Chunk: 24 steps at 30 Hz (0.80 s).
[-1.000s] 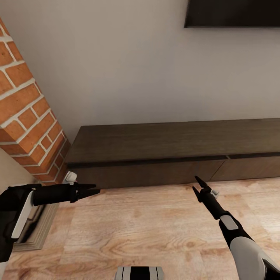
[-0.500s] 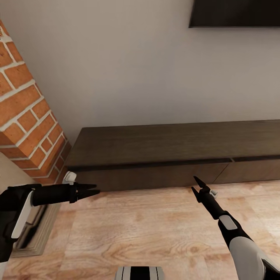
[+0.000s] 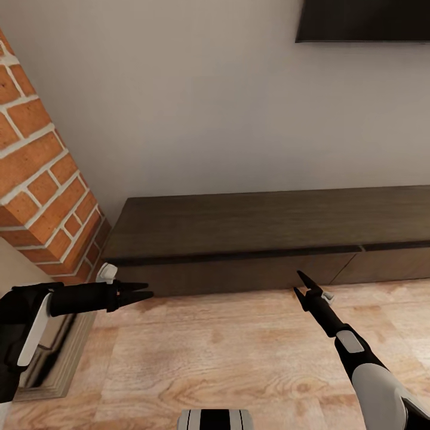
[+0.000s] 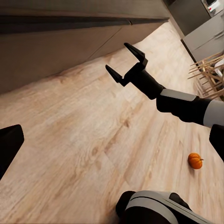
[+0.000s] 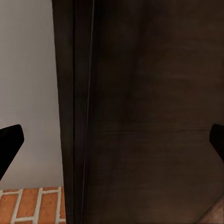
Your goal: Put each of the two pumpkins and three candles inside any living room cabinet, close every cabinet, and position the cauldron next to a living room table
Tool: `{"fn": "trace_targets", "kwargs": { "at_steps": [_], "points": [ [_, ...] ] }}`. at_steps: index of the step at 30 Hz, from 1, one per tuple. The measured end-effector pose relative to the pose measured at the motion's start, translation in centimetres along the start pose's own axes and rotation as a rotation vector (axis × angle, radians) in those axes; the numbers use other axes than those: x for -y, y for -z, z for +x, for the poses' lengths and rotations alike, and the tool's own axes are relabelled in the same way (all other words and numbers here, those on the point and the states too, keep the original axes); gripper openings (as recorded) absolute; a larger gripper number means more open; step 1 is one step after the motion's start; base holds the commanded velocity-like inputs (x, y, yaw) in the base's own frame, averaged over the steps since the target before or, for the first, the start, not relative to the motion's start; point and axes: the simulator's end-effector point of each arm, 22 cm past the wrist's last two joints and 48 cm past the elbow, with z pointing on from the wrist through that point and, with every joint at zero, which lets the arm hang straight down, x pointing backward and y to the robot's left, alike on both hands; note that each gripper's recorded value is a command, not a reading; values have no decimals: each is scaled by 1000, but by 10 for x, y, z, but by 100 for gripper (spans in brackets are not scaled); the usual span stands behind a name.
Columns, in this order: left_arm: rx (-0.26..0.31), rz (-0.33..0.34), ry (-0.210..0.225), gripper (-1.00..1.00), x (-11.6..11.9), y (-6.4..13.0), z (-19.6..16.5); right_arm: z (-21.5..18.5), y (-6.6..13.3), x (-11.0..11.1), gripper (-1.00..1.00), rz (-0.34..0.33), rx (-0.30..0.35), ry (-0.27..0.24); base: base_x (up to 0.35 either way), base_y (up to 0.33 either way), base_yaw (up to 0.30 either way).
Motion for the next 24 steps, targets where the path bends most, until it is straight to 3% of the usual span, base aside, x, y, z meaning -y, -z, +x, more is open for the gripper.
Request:
{"fn": "trace_targets", "kwargs": {
  "at_steps": [24],
  "points": [
    [-1, 0, 0, 100, 0, 0, 0, 1, 0, 1, 100, 3, -3, -2, 83, -2, 0]
  ]
}}
